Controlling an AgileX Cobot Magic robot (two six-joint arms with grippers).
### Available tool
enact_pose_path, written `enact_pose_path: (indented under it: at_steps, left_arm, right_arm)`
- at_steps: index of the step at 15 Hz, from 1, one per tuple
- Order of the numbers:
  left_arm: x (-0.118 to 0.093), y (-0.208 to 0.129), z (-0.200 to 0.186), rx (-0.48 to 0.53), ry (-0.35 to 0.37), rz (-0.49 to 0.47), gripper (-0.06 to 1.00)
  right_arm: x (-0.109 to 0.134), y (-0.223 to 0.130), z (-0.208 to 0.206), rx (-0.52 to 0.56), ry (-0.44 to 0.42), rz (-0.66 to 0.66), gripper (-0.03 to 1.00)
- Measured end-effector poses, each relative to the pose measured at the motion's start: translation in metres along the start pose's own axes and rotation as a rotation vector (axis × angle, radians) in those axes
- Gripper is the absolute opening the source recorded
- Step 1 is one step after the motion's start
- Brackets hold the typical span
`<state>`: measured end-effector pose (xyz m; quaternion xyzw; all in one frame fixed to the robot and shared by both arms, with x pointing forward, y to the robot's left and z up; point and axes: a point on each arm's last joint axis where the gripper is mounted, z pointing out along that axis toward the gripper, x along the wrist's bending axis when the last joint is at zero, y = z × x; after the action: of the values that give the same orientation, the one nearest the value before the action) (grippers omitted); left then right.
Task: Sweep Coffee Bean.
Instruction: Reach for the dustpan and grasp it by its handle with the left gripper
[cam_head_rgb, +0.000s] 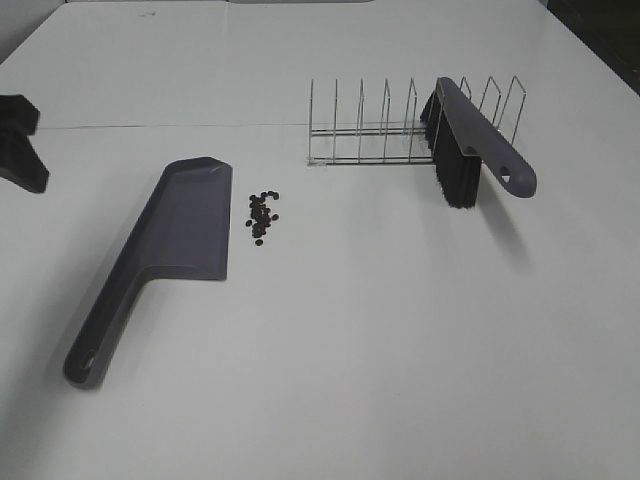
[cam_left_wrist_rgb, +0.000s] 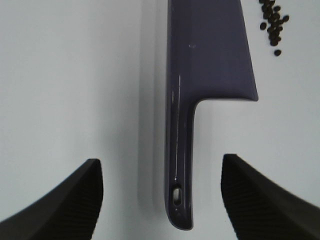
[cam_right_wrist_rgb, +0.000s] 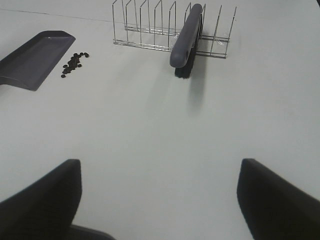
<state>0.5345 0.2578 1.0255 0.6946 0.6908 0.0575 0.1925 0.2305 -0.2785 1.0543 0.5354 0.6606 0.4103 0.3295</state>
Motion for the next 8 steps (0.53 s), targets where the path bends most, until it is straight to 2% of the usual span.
enact_pose_path:
  at_steps: [5, 8]
  left_arm:
    - [-0.013, -0.001, 0.081, 0.231, 0.004, 0.021, 0.64]
    - [-0.022, -0.008, 0.105, 0.295, 0.007, 0.049, 0.65]
  right_arm:
    - [0.0, 0.0, 0.0, 0.0, 0.0, 0.0, 0.75]
    - [0.0, 0.0, 0.0, 0.0, 0.0, 0.0, 0.75]
